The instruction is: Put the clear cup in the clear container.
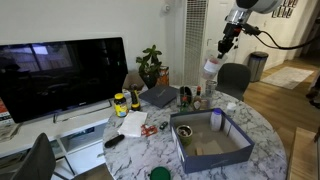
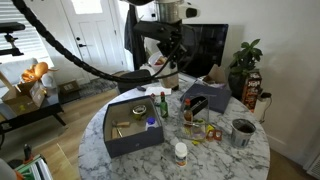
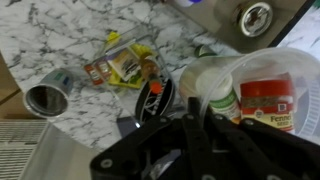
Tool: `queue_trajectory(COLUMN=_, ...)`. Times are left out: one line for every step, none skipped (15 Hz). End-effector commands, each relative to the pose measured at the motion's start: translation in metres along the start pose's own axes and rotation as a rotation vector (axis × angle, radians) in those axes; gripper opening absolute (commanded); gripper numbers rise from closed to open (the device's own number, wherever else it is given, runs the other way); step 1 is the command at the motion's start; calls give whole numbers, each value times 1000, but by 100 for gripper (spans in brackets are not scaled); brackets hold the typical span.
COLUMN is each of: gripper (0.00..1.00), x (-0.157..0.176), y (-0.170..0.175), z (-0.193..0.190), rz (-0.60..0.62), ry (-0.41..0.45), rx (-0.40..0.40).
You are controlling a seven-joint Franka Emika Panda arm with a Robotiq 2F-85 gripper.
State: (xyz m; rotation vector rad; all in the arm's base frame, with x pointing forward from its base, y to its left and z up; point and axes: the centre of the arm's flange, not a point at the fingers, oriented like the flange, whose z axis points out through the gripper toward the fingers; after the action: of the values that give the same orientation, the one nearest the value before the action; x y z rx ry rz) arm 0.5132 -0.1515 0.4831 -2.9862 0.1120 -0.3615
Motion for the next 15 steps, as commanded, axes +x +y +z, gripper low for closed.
queue_trajectory(gripper=1, x=22, y=65, z=17, rz=184, ry=35, rx=-79)
queue_trajectory(gripper=1, x=18, y=74, z=24, rz=239, ry=34, rx=-96)
queue_trajectory(gripper=4, x=9, y=61, z=10, rz=155, ry=37, rx=-56)
queue_trajectory(gripper=4, x=9, y=72, z=19, rz=191, ry=34, rx=-71)
queue_trajectory(gripper=4, x=9, y=78, z=26, rz=209, ry=30, rx=-80)
queue_trajectory(gripper=1, x=10, y=79, z=30, rz=218, ry=25, rx=-82)
queue_trajectory(gripper=1, x=11, y=79, z=44, rz=232, ry=2, rx=-93)
queue_trajectory(gripper=1, x=12, y=89, z=60, rz=254, ry=-7, rx=-102)
queue_trajectory(gripper=1, x=12, y=96, z=71, rz=282, ry=-5, rx=-110)
queue_trajectory(gripper=1, x=12, y=101, z=79, rz=305, ry=-10, rx=-102)
queue_trajectory(gripper=1, x=13, y=105, z=88, rz=319, ry=-8, rx=-106)
queue_trajectory(gripper=1, x=15, y=106, z=97, rz=325, ry=-8, rx=-110)
queue_trajectory(gripper=1, x=16, y=107, z=106, rz=330, ry=-12, rx=-112)
queue_trajectory(gripper=1, x=17, y=108, z=114, rz=329, ry=-15, rx=-112)
queue_trajectory(gripper=1, x=20, y=107, z=121, rz=331, ry=-21, rx=-112)
